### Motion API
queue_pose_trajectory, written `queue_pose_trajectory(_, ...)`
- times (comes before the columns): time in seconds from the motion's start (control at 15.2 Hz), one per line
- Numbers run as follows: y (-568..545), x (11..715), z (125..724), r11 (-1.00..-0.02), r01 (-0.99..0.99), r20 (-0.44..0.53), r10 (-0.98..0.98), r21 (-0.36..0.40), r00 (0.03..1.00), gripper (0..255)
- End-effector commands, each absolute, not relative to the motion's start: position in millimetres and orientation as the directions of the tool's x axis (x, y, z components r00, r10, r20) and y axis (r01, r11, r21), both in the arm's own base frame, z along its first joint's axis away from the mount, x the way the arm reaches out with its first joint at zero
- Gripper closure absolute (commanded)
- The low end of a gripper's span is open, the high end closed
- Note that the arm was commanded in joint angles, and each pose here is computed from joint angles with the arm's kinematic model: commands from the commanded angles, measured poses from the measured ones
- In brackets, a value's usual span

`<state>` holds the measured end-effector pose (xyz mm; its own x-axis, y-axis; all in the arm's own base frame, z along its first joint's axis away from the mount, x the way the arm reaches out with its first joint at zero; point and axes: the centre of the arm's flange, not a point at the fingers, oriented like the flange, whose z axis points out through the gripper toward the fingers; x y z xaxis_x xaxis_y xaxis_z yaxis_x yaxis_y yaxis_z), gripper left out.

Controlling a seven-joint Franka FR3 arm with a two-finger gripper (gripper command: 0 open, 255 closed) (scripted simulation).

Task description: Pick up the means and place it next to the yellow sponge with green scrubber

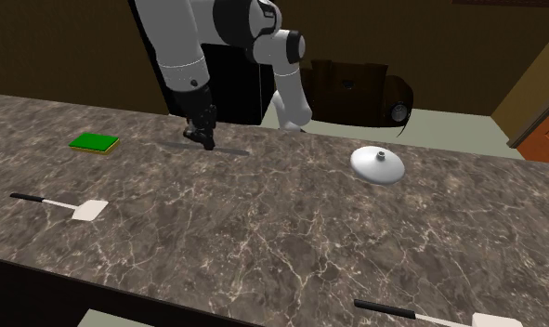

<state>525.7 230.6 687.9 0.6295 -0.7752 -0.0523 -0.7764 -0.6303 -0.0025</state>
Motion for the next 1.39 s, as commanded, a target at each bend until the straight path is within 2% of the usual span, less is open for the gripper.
queue_pose_trajectory(0.0, 206.7, 536.9, 688.8, -0.632, -0.775, -0.052, -0.774, -0.003, 0.631, 255)
queue_pose_trajectory(0.99, 33.9, 628.9, 692.1, -0.632, -0.775, -0.052, -0.774, -0.003, 0.631, 255)
queue_pose_trajectory(1.32, 33.9, 628.9, 665.7, -0.632, -0.775, -0.052, -0.774, -0.003, 0.631, 255)
